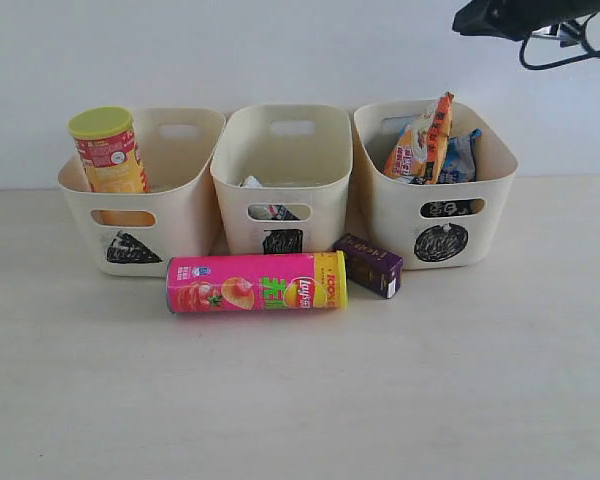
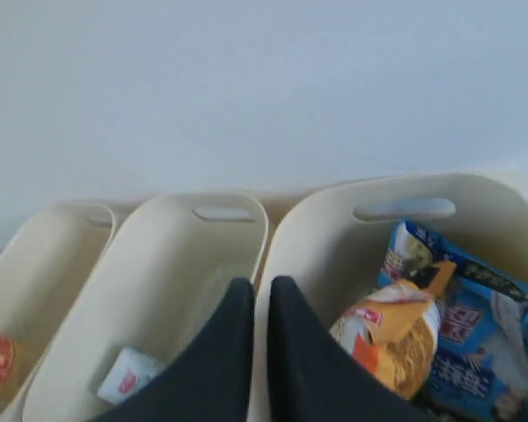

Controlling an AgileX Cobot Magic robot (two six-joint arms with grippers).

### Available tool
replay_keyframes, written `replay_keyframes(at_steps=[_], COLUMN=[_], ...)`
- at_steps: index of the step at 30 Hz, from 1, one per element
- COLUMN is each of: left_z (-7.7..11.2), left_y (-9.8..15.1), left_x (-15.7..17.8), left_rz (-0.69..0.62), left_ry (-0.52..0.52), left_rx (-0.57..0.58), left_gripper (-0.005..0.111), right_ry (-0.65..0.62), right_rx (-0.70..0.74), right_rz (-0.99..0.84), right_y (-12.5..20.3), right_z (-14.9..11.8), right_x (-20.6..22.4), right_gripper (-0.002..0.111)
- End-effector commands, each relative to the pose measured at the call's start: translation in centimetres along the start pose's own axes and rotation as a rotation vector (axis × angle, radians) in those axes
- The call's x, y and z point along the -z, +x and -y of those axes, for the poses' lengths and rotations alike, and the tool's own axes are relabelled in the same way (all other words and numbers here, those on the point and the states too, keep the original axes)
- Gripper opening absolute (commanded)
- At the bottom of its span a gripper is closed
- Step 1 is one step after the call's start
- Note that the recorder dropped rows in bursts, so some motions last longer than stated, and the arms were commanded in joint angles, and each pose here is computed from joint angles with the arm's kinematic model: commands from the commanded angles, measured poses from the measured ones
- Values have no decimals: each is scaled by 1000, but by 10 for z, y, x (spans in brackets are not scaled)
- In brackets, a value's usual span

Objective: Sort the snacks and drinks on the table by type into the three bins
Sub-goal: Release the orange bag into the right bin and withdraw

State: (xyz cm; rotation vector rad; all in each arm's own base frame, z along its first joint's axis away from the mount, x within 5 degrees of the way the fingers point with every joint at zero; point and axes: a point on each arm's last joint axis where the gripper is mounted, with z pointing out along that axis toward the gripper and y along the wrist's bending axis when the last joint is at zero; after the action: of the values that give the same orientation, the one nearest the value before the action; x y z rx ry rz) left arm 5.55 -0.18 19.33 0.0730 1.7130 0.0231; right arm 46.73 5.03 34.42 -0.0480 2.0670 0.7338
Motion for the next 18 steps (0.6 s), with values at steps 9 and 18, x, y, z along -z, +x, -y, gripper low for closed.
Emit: replay_keyframes(at_steps=[9, 18], left_z=[0, 0], left_y=[1, 1], left_x=[0, 0], left_rz=[2, 2], left_ry=[3, 3], left_rx=[-1, -1], left_gripper=[4, 4], right_ry=[142, 174], right_rx=[38, 161], right_rz=[-150, 24], right_y=[42, 122], right_z=[-40, -84], right_x=[105, 225], right_gripper=[0, 0])
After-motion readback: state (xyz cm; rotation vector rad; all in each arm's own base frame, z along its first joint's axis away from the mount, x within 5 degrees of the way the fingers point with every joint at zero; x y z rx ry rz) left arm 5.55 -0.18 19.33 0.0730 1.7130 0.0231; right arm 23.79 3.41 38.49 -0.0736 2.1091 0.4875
